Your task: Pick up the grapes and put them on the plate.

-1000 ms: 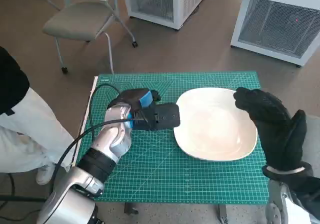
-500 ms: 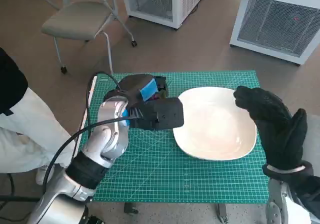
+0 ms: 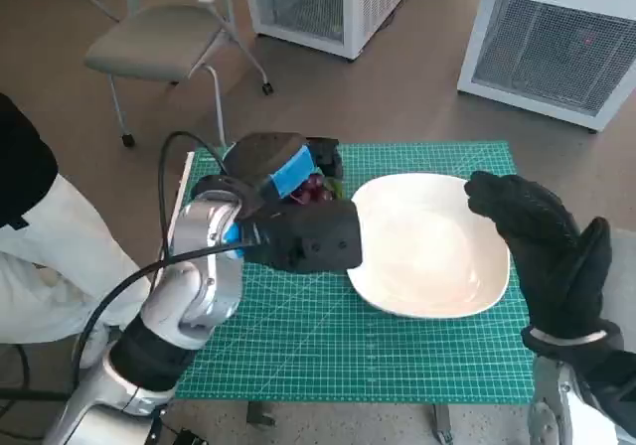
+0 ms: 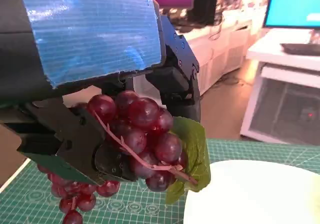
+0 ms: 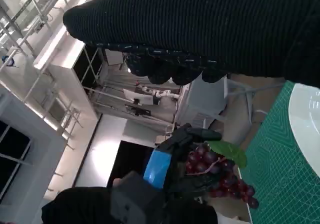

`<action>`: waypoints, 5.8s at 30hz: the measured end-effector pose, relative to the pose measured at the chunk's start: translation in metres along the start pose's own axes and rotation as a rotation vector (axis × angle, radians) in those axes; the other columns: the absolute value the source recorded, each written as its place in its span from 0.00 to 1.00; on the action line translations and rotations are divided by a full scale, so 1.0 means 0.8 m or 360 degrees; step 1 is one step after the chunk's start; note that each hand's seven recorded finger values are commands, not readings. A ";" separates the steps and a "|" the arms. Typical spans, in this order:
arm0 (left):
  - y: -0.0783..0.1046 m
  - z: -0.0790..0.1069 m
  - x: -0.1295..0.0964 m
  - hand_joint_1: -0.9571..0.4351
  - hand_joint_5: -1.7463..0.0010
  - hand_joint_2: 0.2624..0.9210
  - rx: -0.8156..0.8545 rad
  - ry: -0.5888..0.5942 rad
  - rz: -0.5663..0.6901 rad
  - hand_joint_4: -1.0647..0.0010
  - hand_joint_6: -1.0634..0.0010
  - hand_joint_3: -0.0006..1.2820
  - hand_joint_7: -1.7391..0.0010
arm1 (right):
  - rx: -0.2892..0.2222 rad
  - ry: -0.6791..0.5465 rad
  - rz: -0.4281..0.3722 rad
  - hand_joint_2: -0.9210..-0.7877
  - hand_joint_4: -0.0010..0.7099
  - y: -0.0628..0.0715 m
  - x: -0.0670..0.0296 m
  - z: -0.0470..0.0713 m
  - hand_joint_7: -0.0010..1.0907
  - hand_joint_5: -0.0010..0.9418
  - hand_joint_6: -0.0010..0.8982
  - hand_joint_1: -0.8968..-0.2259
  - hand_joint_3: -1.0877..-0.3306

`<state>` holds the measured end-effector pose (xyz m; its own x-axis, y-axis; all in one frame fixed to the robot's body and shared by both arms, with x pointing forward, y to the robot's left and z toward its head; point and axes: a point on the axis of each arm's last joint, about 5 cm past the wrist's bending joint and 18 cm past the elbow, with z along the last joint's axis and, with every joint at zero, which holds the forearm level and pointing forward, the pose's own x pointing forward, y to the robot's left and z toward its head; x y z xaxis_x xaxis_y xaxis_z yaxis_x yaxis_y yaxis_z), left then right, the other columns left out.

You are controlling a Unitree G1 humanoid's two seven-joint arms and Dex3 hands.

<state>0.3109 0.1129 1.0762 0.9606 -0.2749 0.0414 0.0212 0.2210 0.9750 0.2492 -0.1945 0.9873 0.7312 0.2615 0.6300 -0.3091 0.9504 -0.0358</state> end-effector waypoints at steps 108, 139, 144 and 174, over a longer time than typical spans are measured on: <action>-0.024 0.106 0.067 0.39 0.99 0.87 -0.0209 -0.0631 -0.0547 0.89 0.76 0.04 0.98 | -0.0043 -0.0008 -0.0179 0.00 0.55 0.000 -0.021 0.012 0.84 0.57 0.19 0.60 0.67; -0.106 -0.063 0.009 0.37 1.00 0.99 -0.1939 -0.0751 0.0097 0.86 0.76 0.03 1.00 | -0.0024 -0.0031 -0.0134 0.00 0.55 0.000 -0.012 0.012 0.84 0.57 0.19 0.60 0.68; -0.130 -0.087 -0.014 0.38 1.00 0.96 -0.2284 -0.0765 0.0136 0.90 0.77 0.01 1.00 | -0.0026 -0.0019 -0.0112 0.00 0.55 0.000 -0.010 0.011 0.84 0.57 0.19 0.60 0.68; -0.150 -0.114 -0.062 0.41 1.00 0.95 -0.2370 -0.0743 0.0178 0.88 0.80 0.00 1.00 | -0.0043 0.0014 -0.0062 0.00 0.55 -0.007 -0.006 0.008 0.83 0.59 0.19 0.61 0.66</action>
<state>0.2861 0.1854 0.9373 0.8141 -0.3870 0.4330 0.4741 0.8734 -0.1109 0.2437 -0.2018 0.9894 0.7478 0.2254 0.6246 -0.2638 0.9640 -0.0320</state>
